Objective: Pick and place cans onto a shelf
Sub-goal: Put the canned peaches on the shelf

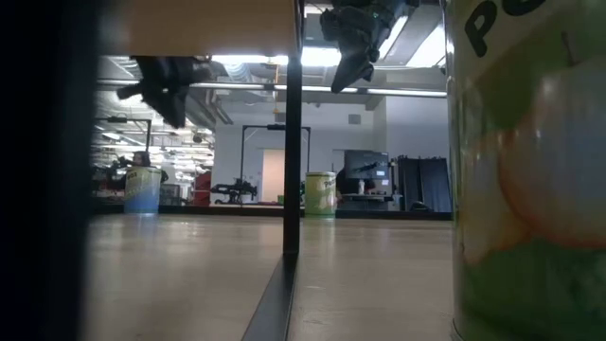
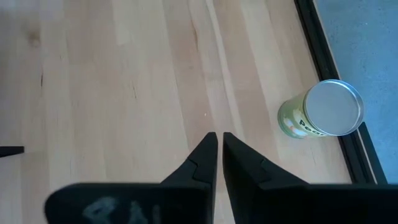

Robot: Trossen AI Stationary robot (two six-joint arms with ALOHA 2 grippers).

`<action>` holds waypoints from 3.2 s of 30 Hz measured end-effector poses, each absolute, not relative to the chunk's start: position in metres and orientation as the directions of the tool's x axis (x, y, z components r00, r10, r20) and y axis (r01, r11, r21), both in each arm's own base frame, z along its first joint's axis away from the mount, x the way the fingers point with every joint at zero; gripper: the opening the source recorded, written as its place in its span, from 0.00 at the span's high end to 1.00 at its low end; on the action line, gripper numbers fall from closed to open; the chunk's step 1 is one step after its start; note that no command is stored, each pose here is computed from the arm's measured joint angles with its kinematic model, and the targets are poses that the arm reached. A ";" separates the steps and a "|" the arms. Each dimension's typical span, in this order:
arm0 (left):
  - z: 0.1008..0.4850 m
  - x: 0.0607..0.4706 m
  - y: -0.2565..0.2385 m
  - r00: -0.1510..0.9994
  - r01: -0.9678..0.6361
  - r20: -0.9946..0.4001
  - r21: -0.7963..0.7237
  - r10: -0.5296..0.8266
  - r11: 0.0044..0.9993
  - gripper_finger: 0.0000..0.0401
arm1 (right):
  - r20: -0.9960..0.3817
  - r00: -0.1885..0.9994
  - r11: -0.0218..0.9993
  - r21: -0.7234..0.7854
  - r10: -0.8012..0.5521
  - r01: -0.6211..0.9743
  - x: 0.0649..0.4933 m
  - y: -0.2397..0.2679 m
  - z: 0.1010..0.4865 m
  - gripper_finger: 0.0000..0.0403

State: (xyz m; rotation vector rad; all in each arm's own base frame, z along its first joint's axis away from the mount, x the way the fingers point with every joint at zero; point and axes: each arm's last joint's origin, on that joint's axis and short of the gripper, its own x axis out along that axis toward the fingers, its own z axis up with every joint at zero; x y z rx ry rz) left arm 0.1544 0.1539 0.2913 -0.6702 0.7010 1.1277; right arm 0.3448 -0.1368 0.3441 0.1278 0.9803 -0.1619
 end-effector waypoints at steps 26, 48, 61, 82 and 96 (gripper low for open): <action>0.243 0.148 0.196 -0.149 -0.966 -0.900 0.221 0.411 0.133 0.87 | -0.834 0.546 0.984 0.022 -0.079 0.175 0.345 -0.137 0.344 0.93; 0.237 0.142 0.209 -0.175 -0.955 -0.897 0.254 0.405 0.151 0.87 | -0.834 0.546 0.988 0.007 -0.078 0.153 0.345 -0.137 0.344 0.93; 0.236 0.140 0.210 -0.129 -0.966 -0.920 0.201 0.370 0.164 0.87 | -0.834 0.546 0.988 0.007 -0.079 0.153 0.345 -0.137 0.344 0.93; 0.237 0.133 0.217 -0.148 -0.966 -0.908 0.218 0.391 0.140 0.87 | -0.834 0.546 0.991 -0.006 -0.079 0.135 0.345 -0.137 0.344 0.93; 0.236 0.131 0.219 -0.108 -0.968 -0.924 0.182 0.367 0.173 0.87 | -0.834 0.546 0.991 -0.006 -0.079 0.134 0.345 -0.137 0.344 0.93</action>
